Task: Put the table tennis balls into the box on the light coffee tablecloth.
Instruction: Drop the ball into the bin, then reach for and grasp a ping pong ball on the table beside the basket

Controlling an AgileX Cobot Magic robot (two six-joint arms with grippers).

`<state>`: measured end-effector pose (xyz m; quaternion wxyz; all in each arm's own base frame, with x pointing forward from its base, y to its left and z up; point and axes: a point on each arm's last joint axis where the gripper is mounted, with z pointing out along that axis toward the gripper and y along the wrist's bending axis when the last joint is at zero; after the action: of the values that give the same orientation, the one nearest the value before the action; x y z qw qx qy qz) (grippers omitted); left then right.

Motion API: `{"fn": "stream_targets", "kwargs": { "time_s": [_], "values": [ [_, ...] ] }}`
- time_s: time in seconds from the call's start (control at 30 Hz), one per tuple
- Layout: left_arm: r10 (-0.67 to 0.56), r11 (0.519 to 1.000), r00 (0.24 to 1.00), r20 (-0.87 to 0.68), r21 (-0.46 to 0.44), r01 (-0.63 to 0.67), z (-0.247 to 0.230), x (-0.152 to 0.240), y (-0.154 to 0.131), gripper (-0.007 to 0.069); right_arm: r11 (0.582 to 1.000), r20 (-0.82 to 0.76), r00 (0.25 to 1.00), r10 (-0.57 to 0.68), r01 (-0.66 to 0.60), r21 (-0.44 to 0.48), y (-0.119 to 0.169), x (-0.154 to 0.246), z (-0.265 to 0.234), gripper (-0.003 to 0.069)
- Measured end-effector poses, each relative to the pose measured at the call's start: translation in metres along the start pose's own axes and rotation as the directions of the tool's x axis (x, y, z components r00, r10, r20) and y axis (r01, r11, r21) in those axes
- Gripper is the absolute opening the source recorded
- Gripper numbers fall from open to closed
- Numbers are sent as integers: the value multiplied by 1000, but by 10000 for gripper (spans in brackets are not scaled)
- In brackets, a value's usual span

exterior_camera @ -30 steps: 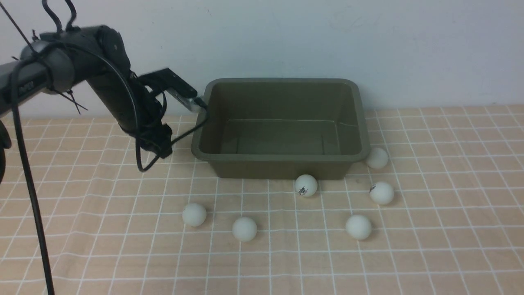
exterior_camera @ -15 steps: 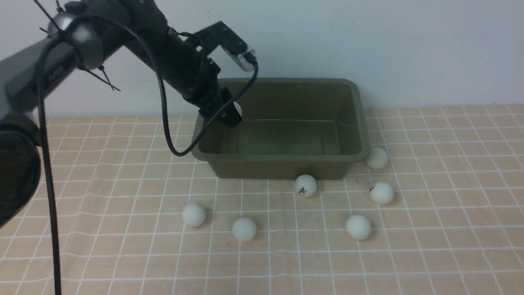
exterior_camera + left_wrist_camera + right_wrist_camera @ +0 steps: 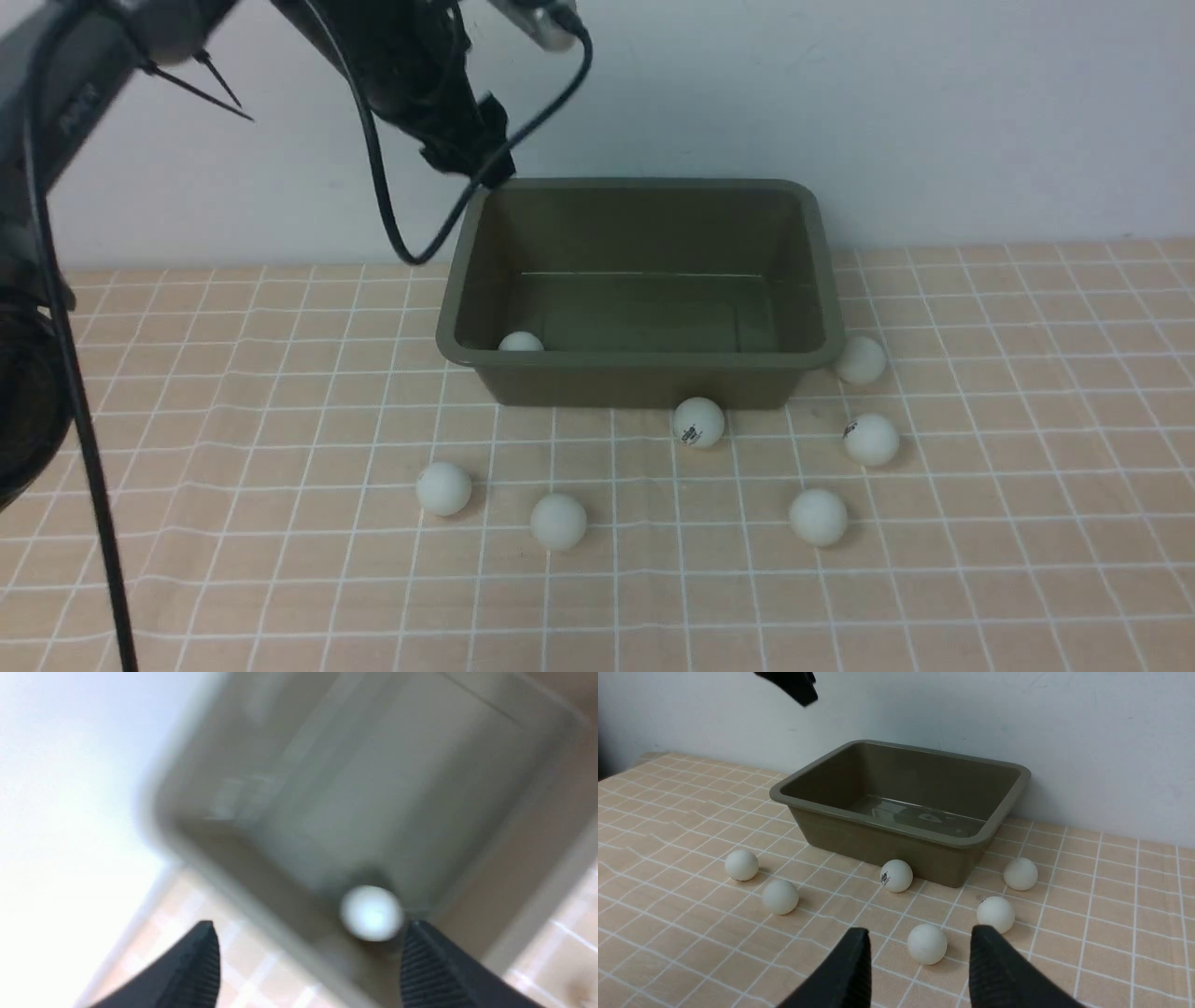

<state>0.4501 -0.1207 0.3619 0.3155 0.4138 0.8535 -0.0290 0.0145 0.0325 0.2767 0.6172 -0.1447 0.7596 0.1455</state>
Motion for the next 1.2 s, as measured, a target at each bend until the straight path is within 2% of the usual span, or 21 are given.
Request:
{"fn": "stream_targets", "kwargs": {
  "time_s": [0.1, 0.27, 0.4, 0.53, 0.6, 0.8, 1.0, 1.13, 1.2],
  "values": [
    [-25, 996, 999, 36, -80, 28, -38, -7, 2, 378, 1000, 0, 1000, 0, 0, 0, 0, 0, 0, 278],
    [-42, 989, 993, 108, -134, 57, -90, -12, -5, 328, 1000, -1, 1000, -4, 4, 4, 0, 0, 0, 278],
    [-114, 973, 979, 170, -182, 145, -133, -12, -13, 318, 1000, 0, 1000, -9, 9, 9, -1, 0, 0, 278],
    [-229, 955, 951, 207, -142, 260, -162, -2, -29, 302, 1000, 0, 1000, -9, 9, 10, -1, 0, 0, 278],
    [-249, 954, 948, 198, -121, 275, -171, 6, -38, 282, 1000, 0, 1000, -9, 9, 10, -1, 0, 0, 278],
    [-302, 951, 953, 41, -53, 304, -157, 49, -67, 223, 1000, 0, 1000, -12, 12, 12, -1, 0, 0, 278],
    [-334, 932, 926, -176, 82, 352, -112, 101, -101, 214, 1000, 1, 1000, -12, 12, 13, -1, 0, 0, 278],
    [-254, 932, 918, -306, 175, 316, -74, 135, -120, 221, 1000, 0, 1000, -13, 13, 13, -1, 0, 0, 278],
    [-189, 947, 933, -305, 194, 255, -57, 145, -122, 243, 1000, 1, 1000, -13, 13, 14, -1, 0, 0, 278]
  ]
}}
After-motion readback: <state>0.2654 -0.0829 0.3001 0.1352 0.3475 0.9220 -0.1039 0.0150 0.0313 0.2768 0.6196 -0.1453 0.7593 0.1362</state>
